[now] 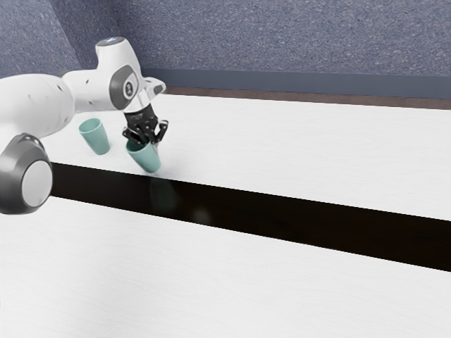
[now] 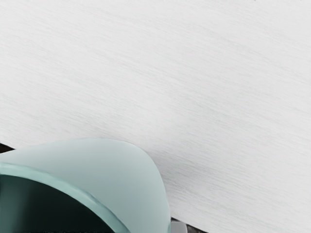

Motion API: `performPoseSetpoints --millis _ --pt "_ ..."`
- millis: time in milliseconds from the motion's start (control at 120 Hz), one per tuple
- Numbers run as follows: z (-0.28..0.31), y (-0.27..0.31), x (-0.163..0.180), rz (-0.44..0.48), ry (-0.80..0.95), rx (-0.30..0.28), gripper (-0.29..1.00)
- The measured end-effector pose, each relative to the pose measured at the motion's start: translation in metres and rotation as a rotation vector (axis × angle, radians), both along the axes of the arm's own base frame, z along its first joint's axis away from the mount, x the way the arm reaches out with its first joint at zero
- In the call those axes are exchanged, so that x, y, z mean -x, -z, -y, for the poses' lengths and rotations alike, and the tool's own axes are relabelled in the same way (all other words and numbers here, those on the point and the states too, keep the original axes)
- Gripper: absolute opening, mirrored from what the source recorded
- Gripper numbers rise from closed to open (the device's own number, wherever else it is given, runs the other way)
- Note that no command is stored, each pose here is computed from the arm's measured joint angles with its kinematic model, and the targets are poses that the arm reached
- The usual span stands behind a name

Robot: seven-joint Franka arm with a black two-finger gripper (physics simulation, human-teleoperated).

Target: Place the right cup onto the left cup

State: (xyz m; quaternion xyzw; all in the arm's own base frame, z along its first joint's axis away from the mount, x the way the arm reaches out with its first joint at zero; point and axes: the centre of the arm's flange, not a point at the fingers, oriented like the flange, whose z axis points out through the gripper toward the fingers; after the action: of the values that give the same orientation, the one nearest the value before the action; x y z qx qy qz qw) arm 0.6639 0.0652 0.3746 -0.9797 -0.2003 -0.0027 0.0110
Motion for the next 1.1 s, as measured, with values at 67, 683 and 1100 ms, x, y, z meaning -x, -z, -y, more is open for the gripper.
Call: performPoseSetpoints --millis 67,683,1100 --pt "-0.006 -0.019 -0.001 0.006 0.004 -0.022 -0.08" --pt "-0.186 -0.089 -0.062 0.012 -0.145 -0.215 -0.08" --pt "-0.202 -0.086 -0.061 -0.005 -0.137 -0.163 -0.08"
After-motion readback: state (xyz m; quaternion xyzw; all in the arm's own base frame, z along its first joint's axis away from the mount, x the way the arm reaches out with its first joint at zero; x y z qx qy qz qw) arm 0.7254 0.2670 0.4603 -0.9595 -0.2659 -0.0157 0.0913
